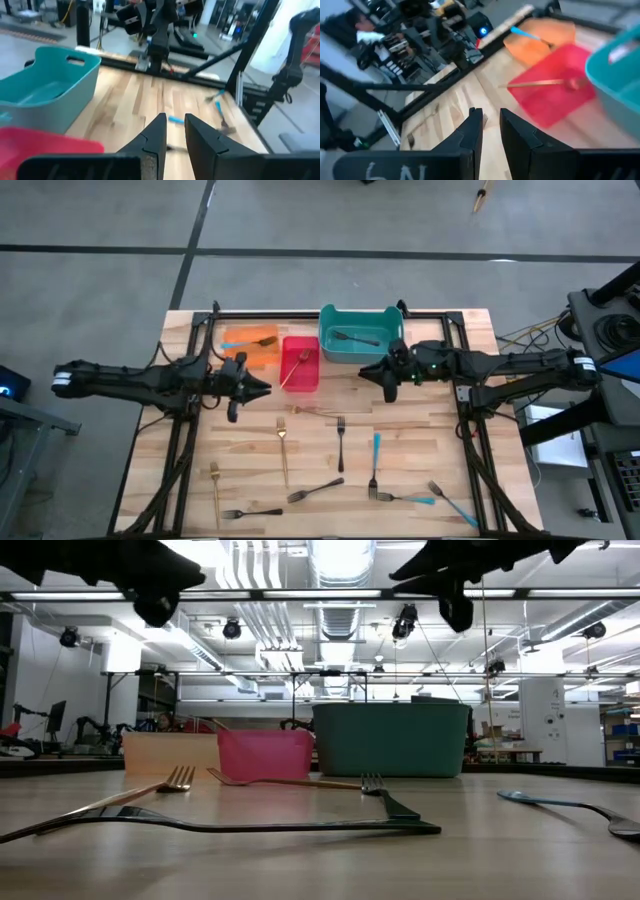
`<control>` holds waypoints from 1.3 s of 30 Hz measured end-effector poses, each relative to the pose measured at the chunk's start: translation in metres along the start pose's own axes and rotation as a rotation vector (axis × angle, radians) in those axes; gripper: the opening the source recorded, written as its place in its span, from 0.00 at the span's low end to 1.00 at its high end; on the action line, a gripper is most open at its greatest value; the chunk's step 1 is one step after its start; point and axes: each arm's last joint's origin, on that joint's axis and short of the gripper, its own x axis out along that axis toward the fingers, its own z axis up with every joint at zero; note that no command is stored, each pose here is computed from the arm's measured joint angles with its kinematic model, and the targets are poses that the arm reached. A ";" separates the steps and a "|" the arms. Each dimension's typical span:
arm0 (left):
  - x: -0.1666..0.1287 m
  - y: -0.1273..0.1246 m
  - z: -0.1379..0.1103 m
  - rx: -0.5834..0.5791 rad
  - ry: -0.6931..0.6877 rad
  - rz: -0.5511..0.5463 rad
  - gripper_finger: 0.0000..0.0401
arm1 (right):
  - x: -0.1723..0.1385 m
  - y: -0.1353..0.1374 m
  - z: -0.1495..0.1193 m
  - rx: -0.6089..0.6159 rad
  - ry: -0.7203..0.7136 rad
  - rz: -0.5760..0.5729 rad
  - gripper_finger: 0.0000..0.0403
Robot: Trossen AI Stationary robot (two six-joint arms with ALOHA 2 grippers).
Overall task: Sort silverware by color (type)
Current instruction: Put the black fork into the green bin
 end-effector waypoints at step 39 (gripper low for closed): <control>0.013 0.006 -0.009 0.104 -0.040 0.106 0.13 | 0.069 0.074 -0.134 0.857 0.800 -0.277 0.14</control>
